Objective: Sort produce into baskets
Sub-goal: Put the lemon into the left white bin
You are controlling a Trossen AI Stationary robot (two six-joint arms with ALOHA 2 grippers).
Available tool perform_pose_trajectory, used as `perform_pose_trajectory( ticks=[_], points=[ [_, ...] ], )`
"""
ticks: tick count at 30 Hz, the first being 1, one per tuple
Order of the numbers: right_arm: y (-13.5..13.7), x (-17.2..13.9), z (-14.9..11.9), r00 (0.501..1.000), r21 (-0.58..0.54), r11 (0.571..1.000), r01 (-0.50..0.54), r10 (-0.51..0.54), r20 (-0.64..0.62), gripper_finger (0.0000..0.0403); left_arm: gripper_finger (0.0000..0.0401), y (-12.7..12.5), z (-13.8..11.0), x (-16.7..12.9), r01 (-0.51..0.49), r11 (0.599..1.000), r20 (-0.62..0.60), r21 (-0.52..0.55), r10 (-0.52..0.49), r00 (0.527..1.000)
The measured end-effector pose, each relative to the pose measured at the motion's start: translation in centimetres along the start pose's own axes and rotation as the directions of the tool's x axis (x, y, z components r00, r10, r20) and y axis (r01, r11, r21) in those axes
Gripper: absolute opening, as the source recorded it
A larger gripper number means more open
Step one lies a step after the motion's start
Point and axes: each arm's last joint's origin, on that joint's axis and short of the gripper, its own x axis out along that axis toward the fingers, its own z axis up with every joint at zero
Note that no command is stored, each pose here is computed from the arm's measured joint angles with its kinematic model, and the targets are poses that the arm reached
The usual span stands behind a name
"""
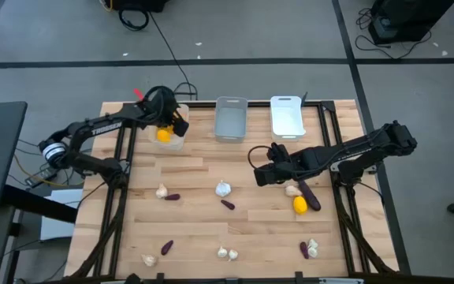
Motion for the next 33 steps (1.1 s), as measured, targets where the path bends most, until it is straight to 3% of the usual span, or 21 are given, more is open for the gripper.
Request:
perform_pose_trajectory(
  ticks=[8, 14, 27, 33],
  points=[
    [-0.2, 0.3, 0.8, 1.0, 0.025, 1.0, 0.013, -0.014, 0.009, 0.0253, 0.0271, 0.2, -1.0, 1.0, 0.0, 0.998, -0.138, 0.062, 0.009, 0.99],
    [-0.4, 0.5, 1.3, 1.0, 0.023, 1.0, 0.018, -0.018, 0.004, 0.0253, 0.0278, 0.0, -1.8, 1.4, 0.083, 0.996, -0.246, 0.042, -0.07, 0.967],
    [-0.3, 0.5, 1.2, 0.999, 0.027, 1.0, 0.006, -0.005, -0.04, 0.0253, 0.0364, 0.4, 0.2, 1.8, 0.002, 0.999, -0.035, 0.039, -0.001, 0.999],
    [-0.1, 0.3, 0.7, 0.998, 0.042, 0.999, -0.004, 0.007, -0.057, 0.0253, 0.0373, 1.5, 1.1, 2.3, -0.003, 0.999, 0.04, 0.044, 0.001, 0.999]
  ],
)
